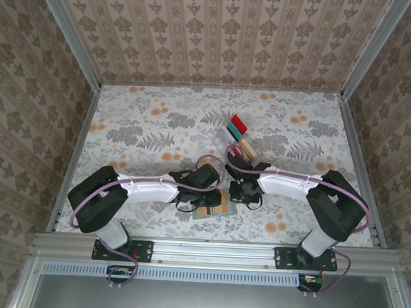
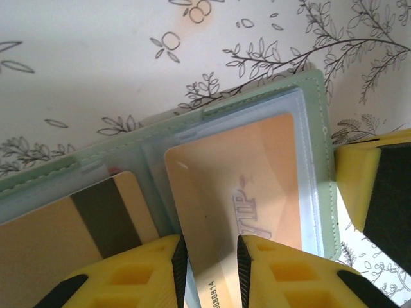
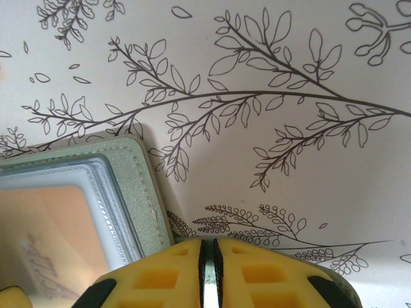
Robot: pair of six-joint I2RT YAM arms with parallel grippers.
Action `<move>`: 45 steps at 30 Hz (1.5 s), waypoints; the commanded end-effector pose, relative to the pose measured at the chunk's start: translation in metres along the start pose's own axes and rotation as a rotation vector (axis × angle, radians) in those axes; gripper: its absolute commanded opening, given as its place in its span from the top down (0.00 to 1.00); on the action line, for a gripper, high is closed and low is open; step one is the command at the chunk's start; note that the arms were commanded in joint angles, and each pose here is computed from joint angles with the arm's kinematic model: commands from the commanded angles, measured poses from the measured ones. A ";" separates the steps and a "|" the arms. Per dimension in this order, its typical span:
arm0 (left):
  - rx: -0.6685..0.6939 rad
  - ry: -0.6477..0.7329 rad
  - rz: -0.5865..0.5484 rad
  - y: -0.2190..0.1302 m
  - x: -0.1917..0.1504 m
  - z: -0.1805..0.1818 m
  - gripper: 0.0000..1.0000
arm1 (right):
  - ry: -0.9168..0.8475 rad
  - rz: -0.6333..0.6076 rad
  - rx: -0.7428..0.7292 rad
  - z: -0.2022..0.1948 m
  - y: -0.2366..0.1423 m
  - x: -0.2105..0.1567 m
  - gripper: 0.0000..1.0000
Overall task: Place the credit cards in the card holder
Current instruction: Insert the credit card into the card slot.
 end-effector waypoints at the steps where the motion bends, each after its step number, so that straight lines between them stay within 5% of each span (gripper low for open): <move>1: -0.049 0.038 0.012 0.002 0.000 -0.016 0.70 | -0.017 0.065 0.008 0.001 0.020 -0.018 0.84; 12: -0.111 0.049 0.025 0.007 0.000 -0.031 0.67 | -0.012 0.062 0.013 0.001 0.019 -0.018 0.84; 22: 0.031 0.025 -0.029 -0.011 0.001 0.003 0.58 | 0.007 0.065 0.020 0.000 0.018 -0.025 0.84; 31: 0.015 0.032 -0.039 -0.017 0.000 0.006 0.55 | 0.014 0.056 0.048 0.008 0.011 -0.022 0.84; 45: -0.001 0.029 -0.266 -0.073 0.030 0.013 0.40 | -0.063 -0.233 0.102 0.009 -0.093 0.035 0.65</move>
Point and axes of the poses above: each hand's point on the last joint's axis, 136 mm out from that joint toward the fingers, its own y axis out along the fingers, its own z axis along the line the jaws close on, x = y × z, the point moved 1 cm from there along -y, back along the fingers, and after that the axes turned 1 degree about -y, right-handed, at the moved point
